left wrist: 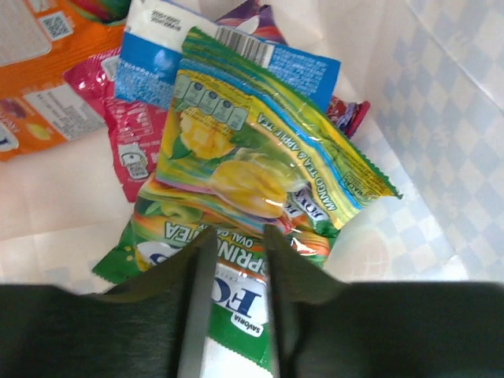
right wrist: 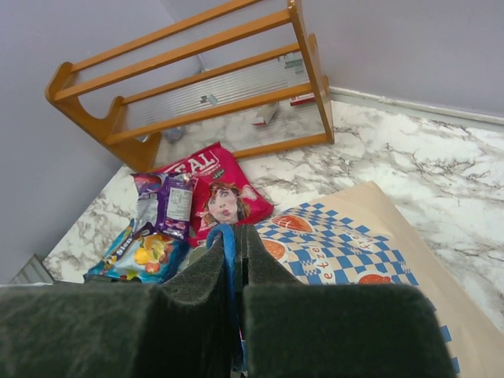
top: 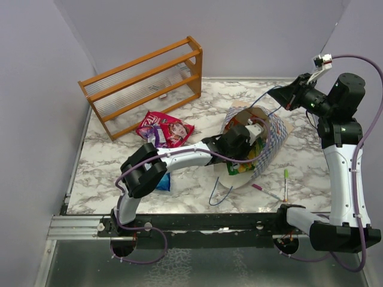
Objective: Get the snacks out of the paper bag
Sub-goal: Take out the snack from the paper bag.
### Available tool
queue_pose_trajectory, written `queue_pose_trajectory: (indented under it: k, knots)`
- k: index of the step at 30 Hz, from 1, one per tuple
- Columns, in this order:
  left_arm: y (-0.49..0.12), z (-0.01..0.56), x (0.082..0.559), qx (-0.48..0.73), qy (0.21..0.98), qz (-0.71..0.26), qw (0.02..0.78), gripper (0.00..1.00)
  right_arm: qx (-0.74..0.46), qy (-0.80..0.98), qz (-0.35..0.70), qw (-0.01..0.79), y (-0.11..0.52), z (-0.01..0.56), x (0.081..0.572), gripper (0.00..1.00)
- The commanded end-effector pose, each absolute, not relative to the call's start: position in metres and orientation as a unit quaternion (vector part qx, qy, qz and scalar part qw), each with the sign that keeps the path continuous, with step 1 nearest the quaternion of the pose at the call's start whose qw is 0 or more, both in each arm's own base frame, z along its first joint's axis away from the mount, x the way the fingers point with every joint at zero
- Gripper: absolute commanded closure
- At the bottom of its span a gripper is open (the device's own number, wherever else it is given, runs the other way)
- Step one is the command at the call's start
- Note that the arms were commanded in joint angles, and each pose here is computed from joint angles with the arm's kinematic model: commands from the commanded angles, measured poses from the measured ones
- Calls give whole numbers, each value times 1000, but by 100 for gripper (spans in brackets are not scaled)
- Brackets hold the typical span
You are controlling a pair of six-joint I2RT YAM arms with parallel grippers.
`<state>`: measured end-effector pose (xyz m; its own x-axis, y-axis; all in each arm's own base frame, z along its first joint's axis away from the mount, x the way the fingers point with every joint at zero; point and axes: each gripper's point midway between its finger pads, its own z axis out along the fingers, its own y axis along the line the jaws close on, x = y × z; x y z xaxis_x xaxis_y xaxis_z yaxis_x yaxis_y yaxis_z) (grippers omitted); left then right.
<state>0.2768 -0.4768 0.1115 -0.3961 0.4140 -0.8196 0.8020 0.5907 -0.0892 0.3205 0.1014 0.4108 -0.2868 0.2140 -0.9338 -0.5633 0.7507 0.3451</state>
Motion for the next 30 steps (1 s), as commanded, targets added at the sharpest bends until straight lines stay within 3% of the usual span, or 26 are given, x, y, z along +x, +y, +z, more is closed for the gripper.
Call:
queue_pose_trajectory:
  k: [1,7,15,23,27,30]
  knots:
    - [-490,106,283,378,793,-277,389,61,-133,715,335,599,103,429,315,99]
    - [-494,94,308,371,805,-249,390,52,-135,716,335,598,103,428,315,99]
    - [-490,56,322,366,829,-196,375,25,-135,716,334,598,103,429,315,99]
    - [-464,45,326,354,844,-142,377,20,-135,718,332,597,103,426,317,99]
    - [-478,20,308,385,844,-199,316,18,-133,718,331,597,102,426,317,99]
    - [-483,6,294,392,845,-226,285,22,-133,719,329,597,102,426,317,99]
